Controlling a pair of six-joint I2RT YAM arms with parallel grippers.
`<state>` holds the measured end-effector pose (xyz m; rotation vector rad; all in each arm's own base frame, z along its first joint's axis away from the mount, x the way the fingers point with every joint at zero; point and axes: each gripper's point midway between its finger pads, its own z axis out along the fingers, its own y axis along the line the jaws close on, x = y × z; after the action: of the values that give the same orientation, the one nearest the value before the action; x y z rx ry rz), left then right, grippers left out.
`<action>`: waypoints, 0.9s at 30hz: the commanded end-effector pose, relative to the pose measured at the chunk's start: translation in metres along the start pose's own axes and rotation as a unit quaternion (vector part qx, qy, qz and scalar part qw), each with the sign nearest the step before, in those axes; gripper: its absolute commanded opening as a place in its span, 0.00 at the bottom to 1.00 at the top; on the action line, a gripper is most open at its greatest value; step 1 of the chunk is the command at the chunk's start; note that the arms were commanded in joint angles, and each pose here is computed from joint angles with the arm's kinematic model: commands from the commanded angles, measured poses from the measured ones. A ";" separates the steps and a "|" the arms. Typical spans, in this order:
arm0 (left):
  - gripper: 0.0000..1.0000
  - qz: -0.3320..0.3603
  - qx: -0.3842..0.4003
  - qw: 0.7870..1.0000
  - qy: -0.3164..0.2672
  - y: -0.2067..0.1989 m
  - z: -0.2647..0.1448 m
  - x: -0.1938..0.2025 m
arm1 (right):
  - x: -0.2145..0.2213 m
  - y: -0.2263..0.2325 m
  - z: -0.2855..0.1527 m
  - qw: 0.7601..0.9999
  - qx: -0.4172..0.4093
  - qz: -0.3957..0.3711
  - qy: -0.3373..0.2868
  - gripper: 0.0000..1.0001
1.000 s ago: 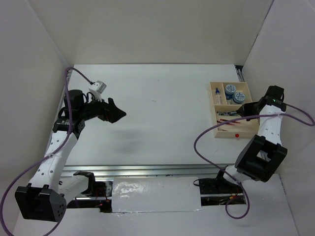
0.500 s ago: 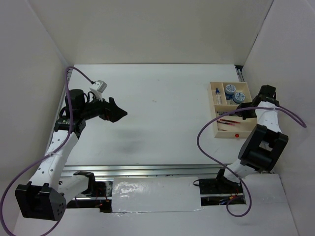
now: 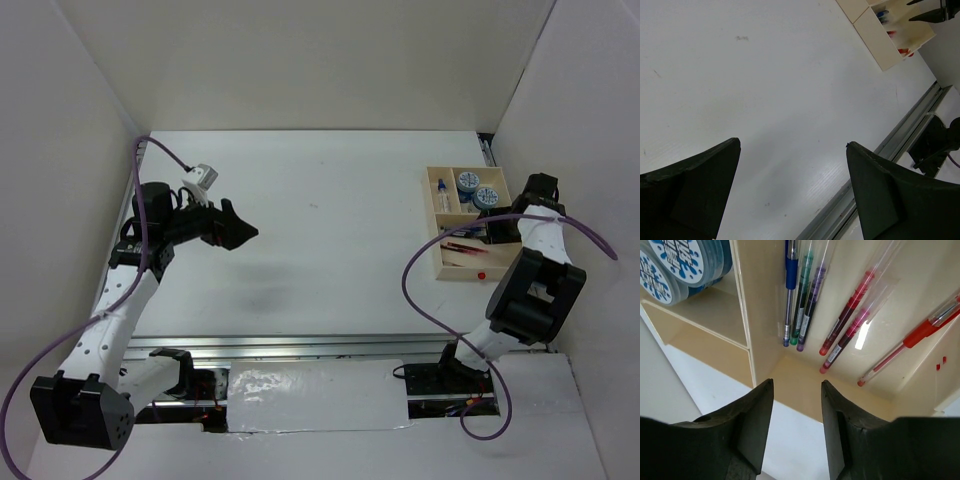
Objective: Sort the stationery into containers
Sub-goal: Place the pen in the storage box, then reset both arms
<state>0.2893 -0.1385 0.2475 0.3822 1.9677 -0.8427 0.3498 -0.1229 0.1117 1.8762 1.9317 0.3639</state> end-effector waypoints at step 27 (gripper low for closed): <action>0.99 0.054 -0.252 0.966 0.002 0.038 -0.092 0.006 | 0.109 -0.015 -0.238 0.665 -0.352 -0.614 -0.238 1.00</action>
<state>0.2521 -0.0627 0.2638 0.2048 2.0394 -0.3515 0.2236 0.0145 0.3092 0.0439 1.8060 0.1782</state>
